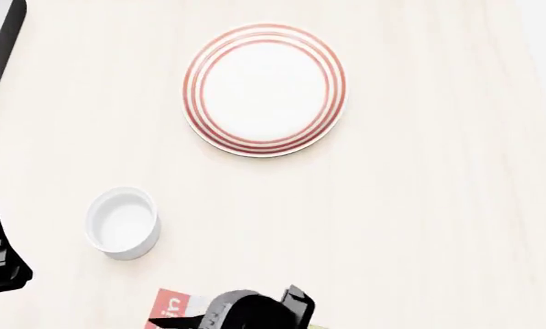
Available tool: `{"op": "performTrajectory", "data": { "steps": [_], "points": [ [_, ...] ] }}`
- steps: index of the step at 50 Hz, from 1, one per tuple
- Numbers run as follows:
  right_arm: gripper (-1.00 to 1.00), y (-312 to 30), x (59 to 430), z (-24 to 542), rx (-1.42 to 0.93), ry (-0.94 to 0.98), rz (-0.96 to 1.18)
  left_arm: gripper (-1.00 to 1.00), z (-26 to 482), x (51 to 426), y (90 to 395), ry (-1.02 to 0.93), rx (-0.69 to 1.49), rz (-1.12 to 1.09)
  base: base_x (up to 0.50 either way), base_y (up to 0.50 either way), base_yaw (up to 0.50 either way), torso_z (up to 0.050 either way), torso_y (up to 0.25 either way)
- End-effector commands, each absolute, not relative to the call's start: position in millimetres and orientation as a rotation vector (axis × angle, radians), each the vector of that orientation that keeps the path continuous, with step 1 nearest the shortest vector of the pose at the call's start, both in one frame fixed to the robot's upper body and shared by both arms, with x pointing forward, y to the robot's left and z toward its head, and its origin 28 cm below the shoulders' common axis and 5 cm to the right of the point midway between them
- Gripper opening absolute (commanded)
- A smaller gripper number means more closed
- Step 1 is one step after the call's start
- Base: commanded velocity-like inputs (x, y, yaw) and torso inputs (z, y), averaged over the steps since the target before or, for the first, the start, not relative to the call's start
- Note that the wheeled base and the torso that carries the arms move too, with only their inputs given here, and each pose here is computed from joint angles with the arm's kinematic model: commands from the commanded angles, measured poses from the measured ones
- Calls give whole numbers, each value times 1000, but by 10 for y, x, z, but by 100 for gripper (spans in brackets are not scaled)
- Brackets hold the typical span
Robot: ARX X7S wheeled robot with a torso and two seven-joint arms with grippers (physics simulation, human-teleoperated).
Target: Pick the akita bowl on the cookies box and place it on the plate.
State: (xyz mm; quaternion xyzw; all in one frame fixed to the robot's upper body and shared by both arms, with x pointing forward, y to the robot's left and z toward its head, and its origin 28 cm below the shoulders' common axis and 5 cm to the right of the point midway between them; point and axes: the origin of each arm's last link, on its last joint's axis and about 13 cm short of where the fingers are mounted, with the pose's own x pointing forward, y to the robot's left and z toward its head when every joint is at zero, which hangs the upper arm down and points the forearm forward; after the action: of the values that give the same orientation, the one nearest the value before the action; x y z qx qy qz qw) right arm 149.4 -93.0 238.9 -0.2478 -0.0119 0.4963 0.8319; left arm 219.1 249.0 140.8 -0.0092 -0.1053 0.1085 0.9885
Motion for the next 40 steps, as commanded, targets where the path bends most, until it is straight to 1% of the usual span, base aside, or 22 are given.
{"op": "performTrajectory", "data": {
  "steps": [1, 10, 13, 27, 33, 40],
  "points": [
    [100, -925, 1427, 2311, -638, 92, 1108, 100, 1409, 2183, 2489, -209, -22, 213, 0, 0, 0, 0, 0],
    [100, -876, 1371, 2304, -720, 150, 1157, 100, 1405, 2184, 2488, -207, -23, 213, 0, 0, 0, 0, 0],
    [100, -874, 1346, 2278, -752, 200, 1169, 100, 1402, 2183, 2492, -207, -25, 213, 0, 0, 0, 0, 0],
    [100, -853, 1288, 2232, -795, 302, 1218, 100, 1398, 2181, 2491, -206, -25, 211, 0, 0, 0, 0, 0],
    [100, -861, 1312, 2188, -861, 362, 1208, 100, 1397, 2184, 2492, -204, -26, 209, 0, 0, 0, 0, 0],
    [100, -872, 1381, 2215, -878, 392, 1190, 100, 1403, 2184, 2491, -204, -27, 209, 0, 0, 0, 0, 0]
  ]
}}
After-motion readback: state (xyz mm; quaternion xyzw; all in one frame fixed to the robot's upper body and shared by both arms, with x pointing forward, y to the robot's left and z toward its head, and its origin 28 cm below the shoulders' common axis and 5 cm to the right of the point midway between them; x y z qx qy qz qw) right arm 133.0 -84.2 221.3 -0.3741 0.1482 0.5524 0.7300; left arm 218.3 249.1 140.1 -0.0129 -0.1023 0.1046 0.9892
